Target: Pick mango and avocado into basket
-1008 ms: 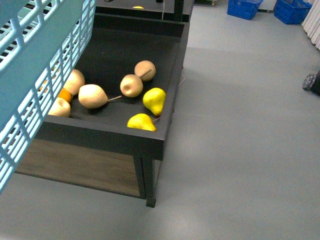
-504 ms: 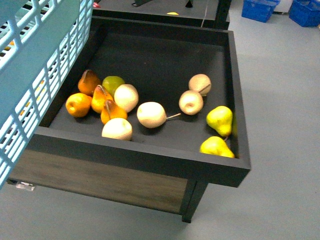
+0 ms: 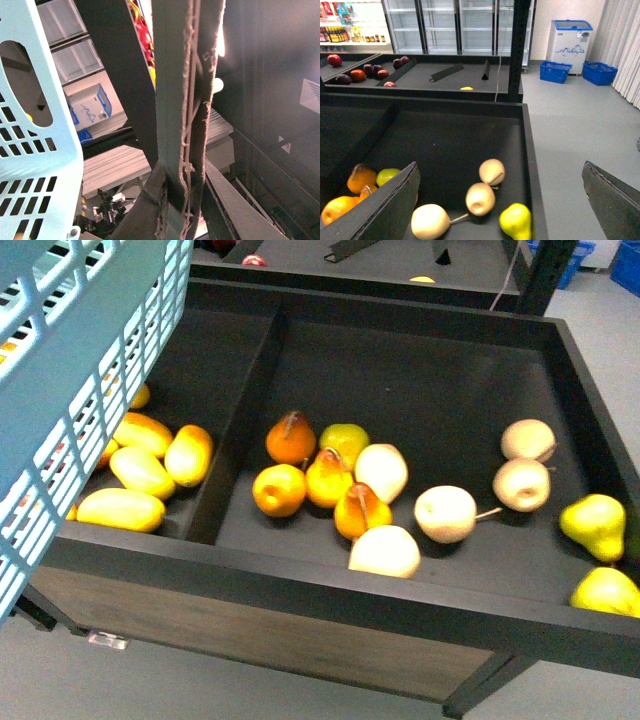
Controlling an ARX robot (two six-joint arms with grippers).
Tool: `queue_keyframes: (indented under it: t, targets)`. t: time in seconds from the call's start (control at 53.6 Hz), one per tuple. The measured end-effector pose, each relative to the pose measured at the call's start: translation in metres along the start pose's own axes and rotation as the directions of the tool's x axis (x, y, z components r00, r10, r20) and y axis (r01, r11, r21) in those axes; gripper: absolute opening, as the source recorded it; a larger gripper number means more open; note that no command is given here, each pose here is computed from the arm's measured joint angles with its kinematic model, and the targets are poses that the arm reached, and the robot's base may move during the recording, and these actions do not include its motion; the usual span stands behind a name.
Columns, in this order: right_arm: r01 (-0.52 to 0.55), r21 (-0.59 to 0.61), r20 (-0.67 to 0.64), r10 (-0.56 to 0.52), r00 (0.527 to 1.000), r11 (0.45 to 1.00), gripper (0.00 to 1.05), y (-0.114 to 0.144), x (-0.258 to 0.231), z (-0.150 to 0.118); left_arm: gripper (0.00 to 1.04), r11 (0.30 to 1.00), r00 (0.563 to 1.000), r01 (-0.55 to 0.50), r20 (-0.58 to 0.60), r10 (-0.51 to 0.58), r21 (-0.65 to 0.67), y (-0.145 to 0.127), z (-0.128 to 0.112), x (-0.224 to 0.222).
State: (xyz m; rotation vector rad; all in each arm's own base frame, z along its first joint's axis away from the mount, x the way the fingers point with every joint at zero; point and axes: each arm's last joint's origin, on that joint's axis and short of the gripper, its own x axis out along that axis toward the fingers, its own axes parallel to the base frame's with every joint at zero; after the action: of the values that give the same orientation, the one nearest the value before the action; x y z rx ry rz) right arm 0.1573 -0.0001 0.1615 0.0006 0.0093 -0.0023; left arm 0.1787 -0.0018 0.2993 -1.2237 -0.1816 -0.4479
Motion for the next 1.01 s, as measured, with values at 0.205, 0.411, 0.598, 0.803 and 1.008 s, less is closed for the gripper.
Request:
queue_keyframes:
  t: [0.205,0.411,0.598,0.803,1.008]
  targets:
    - [0.000,0.000,0.002,0.000,1.000,1.000,0.97,0.0000,0.0000,0.0003,0.14,1.000,1.000,0.000,0.000,0.000,0.001,0.0000,0.0001,0.0001]
    - [0.000,0.000,0.001,0.000,1.000,1.000,0.97,0.0000,0.0000,0.0002,0.14,1.000,1.000,-0.001,-0.003,0.001,-0.001,0.0003,-0.0001,0.0002]
    - [0.000,0.000,0.002,0.000,1.000,1.000,0.97,0.0000,0.0000,0.0003,0.14,1.000,1.000,-0.001,-0.001,0.001,0.000,0.0003,0.0000,0.0001]
    - [0.000,0.000,0.001,0.000,1.000,1.000,0.97,0.0000,-0.0001,0.0001,0.14,1.000,1.000,-0.001,-0.001,0.001,-0.001,0.0002,0.0000,0.0001]
    - [0.000,0.000,0.002,0.000,1.000,1.000,0.97,0.0000,0.0001,0.0005,0.14,1.000,1.000,-0.001,0.000,0.001,-0.001,0.0002,-0.0001,0.0000]
